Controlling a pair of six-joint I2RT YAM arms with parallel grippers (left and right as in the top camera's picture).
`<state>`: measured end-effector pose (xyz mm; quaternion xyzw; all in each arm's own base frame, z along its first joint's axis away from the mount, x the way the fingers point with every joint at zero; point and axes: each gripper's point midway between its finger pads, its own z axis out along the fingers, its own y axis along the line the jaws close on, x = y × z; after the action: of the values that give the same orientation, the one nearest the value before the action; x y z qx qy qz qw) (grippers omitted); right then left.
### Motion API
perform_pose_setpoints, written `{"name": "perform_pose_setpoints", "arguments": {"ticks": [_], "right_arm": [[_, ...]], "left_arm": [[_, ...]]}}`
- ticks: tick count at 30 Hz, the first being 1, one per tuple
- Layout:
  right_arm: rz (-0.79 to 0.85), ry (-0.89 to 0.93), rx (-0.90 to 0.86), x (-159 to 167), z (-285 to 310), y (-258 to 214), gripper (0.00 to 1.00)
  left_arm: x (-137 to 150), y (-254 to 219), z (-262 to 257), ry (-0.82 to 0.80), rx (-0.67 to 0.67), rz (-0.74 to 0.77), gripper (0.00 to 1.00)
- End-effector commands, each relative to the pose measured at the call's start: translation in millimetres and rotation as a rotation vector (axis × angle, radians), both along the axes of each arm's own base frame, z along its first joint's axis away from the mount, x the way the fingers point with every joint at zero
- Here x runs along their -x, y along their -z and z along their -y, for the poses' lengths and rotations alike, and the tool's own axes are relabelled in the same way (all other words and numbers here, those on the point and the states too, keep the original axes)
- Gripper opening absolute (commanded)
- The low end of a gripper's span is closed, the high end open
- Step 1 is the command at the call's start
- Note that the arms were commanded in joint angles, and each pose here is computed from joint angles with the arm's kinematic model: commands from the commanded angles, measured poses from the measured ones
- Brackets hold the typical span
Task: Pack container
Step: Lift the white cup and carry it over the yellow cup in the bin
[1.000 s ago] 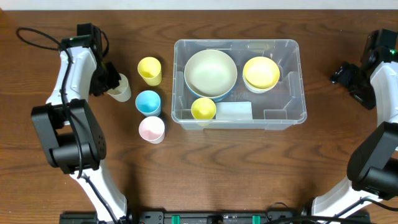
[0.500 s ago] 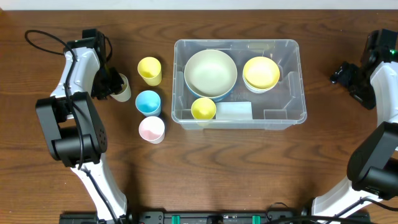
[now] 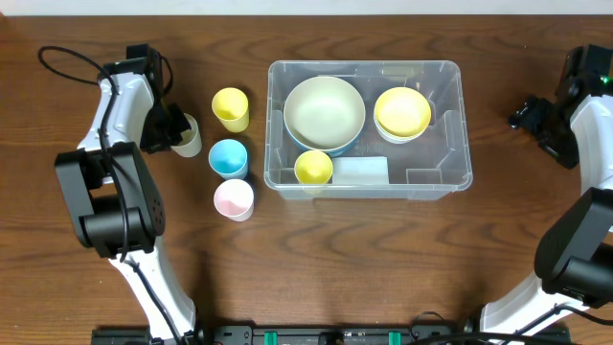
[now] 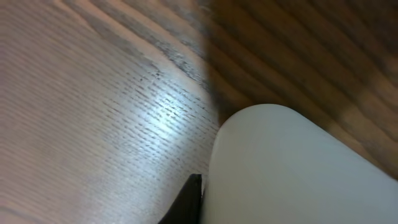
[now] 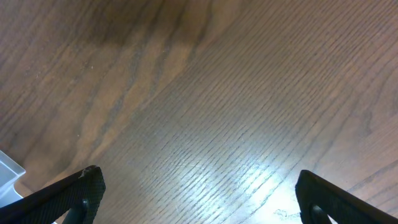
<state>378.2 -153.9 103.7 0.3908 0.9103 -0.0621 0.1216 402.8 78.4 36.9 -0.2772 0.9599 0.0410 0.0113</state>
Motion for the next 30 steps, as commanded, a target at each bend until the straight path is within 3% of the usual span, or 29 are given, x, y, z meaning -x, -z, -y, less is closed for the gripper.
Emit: {"name": "perform_pose_setpoints", "arguments": {"ticks": [1, 8, 18, 23, 30], "right_arm": [[-0.007, 0.019, -0.003, 1.2, 0.4, 4.2, 0.99], [-0.007, 0.019, -0.003, 1.2, 0.4, 4.2, 0.99], [-0.007, 0.019, -0.003, 1.2, 0.4, 4.2, 0.99], [-0.007, 0.019, -0.004, 1.2, 0.3, 4.2, 0.99], [-0.007, 0.019, -0.003, 1.2, 0.4, 4.2, 0.99]], "left_arm": [[-1.8, -18.4, -2.1, 0.0, -0.01, 0.041, 0.06], [-3.7, -47.9, -2.4, 0.0, -0.02, 0.098, 0.06], [5.9, -183.2, 33.1, 0.084, 0.08, 0.453, 0.06], [27.0, -254.2, 82.8, 0.296, 0.116, 0.653, 0.06], [54.6, -288.8, 172.1, 0.644, 0.147, 0.753, 0.06]]}}
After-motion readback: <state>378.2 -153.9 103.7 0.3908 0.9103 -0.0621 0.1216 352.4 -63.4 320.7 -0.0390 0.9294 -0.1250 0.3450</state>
